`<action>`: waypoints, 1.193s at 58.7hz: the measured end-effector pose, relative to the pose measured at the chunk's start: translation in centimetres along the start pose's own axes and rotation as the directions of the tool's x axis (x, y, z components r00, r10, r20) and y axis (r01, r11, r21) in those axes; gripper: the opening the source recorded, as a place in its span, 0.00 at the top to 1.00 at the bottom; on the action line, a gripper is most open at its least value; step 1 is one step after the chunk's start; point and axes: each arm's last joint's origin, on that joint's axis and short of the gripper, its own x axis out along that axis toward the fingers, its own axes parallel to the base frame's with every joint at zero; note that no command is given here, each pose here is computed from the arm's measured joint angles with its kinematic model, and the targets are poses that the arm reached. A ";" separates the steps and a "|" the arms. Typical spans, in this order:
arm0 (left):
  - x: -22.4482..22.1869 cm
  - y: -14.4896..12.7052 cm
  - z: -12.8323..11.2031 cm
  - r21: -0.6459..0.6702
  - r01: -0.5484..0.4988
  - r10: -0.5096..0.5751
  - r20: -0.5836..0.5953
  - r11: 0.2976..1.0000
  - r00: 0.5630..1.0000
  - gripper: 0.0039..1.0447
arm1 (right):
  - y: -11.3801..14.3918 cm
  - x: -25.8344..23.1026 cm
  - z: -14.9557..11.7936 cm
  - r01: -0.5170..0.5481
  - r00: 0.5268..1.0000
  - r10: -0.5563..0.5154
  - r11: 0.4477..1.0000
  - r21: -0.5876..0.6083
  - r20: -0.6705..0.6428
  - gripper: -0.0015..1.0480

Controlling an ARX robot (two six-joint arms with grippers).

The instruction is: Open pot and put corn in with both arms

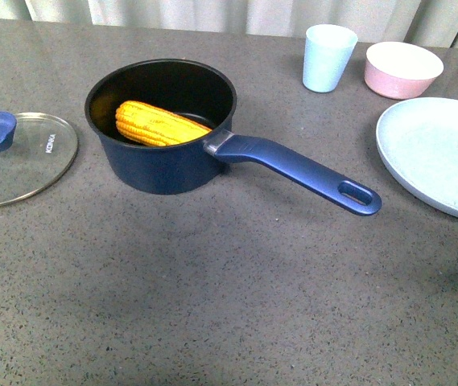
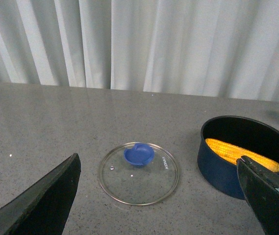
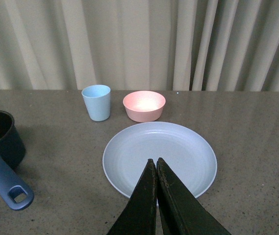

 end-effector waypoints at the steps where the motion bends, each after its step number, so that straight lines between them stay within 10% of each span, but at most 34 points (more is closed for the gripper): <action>1: 0.0 0.0 0.0 0.000 0.000 0.000 0.000 1.000 1.000 0.08 | 0.0 0.0 0.0 0.000 1.000 0.000 1.000 0.000 0.000 0.98; 35: 0.0 0.0 0.0 0.000 0.000 0.000 0.000 1.000 1.000 0.08 | 0.0 0.0 0.0 0.000 1.000 0.000 1.000 0.000 0.000 0.08; 70: 0.0 0.0 0.0 0.000 0.000 0.000 0.000 1.000 1.000 0.08 | 0.0 0.0 0.0 0.000 1.000 0.000 1.000 0.000 0.000 0.09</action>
